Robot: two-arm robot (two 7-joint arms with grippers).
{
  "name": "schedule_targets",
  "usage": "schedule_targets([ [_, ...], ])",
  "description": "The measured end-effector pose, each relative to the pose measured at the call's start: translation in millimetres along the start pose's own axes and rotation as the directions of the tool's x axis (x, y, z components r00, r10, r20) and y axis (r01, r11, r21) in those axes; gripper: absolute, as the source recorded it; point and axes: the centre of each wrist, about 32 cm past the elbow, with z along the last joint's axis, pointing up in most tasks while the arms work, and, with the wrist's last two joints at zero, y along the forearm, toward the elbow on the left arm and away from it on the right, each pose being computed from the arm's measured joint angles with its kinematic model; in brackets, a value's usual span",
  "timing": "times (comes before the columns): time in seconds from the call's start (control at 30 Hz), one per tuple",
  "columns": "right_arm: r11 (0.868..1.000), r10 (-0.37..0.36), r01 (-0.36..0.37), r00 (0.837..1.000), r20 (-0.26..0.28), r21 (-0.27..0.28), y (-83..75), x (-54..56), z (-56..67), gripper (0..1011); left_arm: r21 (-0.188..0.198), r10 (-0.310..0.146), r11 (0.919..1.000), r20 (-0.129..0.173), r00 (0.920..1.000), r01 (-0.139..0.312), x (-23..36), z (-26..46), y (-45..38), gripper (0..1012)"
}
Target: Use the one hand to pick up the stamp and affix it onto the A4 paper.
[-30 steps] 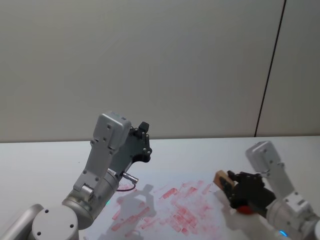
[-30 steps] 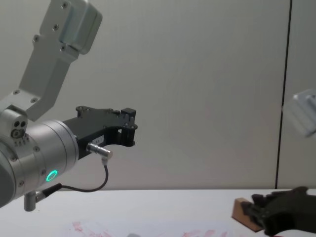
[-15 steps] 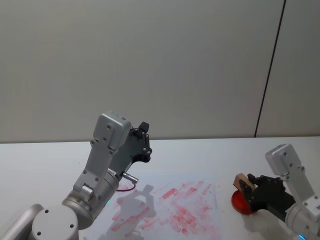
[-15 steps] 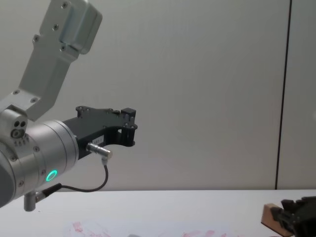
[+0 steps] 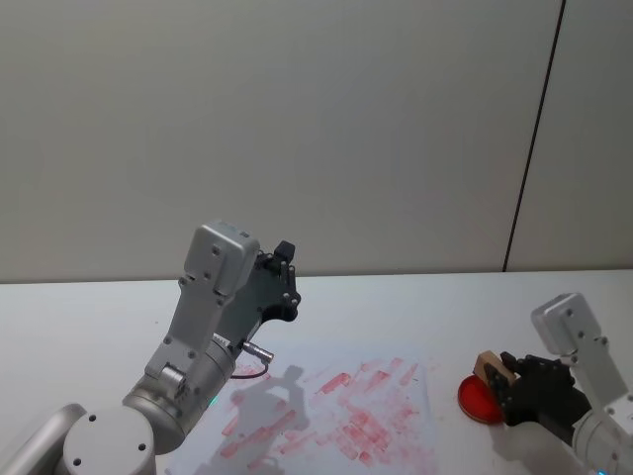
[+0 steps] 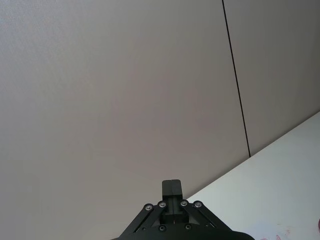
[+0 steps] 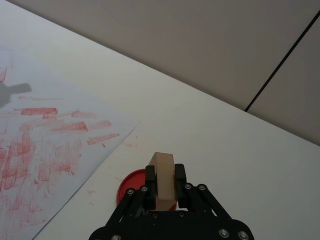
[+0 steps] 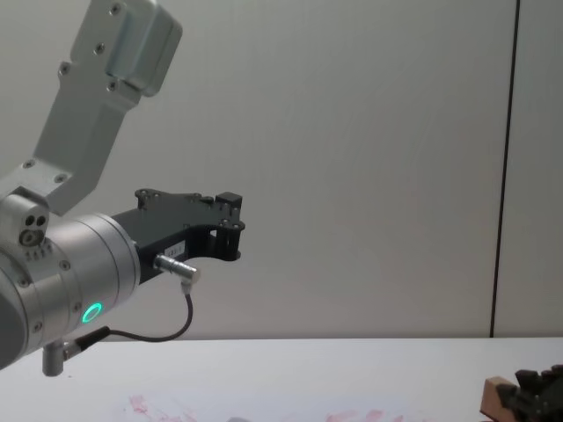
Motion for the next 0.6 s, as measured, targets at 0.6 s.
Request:
schedule_targets([
  [0.6, 1.000, 0.007, -0.007, 1.000, 0.009, -0.006, 4.9, -5.3, -4.8, 474, 0.000, 0.000, 1.0000, 0.000, 1.0000, 0.000, 0.0, 0.0, 0.0, 0],
])
